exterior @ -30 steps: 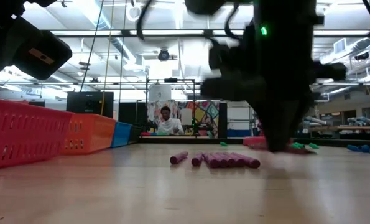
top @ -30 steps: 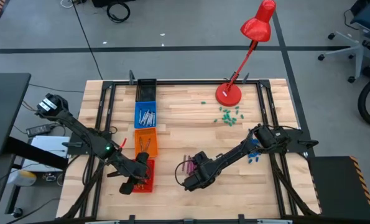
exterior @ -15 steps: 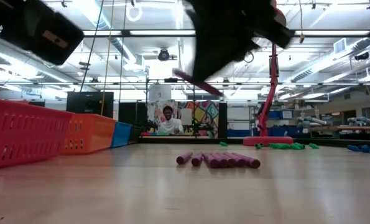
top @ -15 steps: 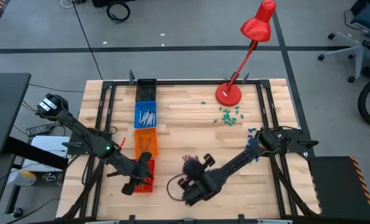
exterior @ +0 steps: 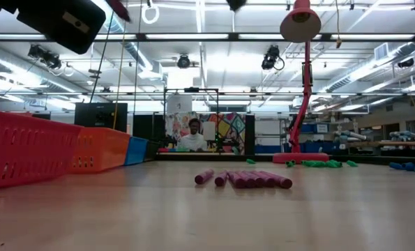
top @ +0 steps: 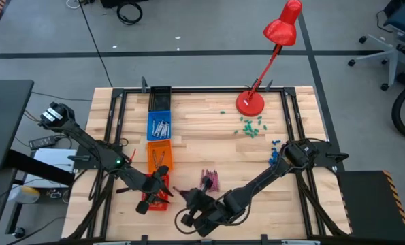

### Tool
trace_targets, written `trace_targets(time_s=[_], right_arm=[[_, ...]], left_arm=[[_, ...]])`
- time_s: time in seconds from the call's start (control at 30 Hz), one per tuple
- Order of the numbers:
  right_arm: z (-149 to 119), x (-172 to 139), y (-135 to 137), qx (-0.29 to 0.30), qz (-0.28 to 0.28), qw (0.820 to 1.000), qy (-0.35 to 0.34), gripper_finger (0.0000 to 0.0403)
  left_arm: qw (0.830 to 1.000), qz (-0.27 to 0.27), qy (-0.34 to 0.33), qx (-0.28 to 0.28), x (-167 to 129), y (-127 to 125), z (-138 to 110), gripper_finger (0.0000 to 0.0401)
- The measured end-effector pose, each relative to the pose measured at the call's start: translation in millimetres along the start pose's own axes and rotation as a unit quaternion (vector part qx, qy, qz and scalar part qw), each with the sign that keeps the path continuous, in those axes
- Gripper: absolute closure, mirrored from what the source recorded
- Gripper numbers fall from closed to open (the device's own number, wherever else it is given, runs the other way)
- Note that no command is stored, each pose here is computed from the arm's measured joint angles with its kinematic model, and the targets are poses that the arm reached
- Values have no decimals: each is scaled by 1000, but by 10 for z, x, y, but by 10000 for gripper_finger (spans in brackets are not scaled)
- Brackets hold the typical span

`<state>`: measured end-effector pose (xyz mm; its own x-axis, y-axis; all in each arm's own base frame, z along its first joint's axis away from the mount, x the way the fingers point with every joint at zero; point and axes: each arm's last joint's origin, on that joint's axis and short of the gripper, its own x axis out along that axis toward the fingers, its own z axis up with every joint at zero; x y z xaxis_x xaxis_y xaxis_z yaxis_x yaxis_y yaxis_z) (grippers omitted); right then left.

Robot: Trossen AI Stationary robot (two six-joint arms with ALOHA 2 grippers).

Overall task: Sort crayons
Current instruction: Put the pink crayon into the black bin

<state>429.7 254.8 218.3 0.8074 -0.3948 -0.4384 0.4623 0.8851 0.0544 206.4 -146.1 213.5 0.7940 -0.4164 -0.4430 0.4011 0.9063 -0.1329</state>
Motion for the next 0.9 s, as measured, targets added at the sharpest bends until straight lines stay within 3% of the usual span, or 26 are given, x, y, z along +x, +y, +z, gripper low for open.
trace_targets(time_s=[0.23, 0.9], right_arm=[[73, -7, 97, -1, 84, 996, 8, 371], [78, 1, 96, 3, 94, 995, 15, 371]], left_arm=[[1000, -2, -12, -2, 0, -5, 23, 266], [997, -19, -72, 19, -13, -51, 136, 266]])
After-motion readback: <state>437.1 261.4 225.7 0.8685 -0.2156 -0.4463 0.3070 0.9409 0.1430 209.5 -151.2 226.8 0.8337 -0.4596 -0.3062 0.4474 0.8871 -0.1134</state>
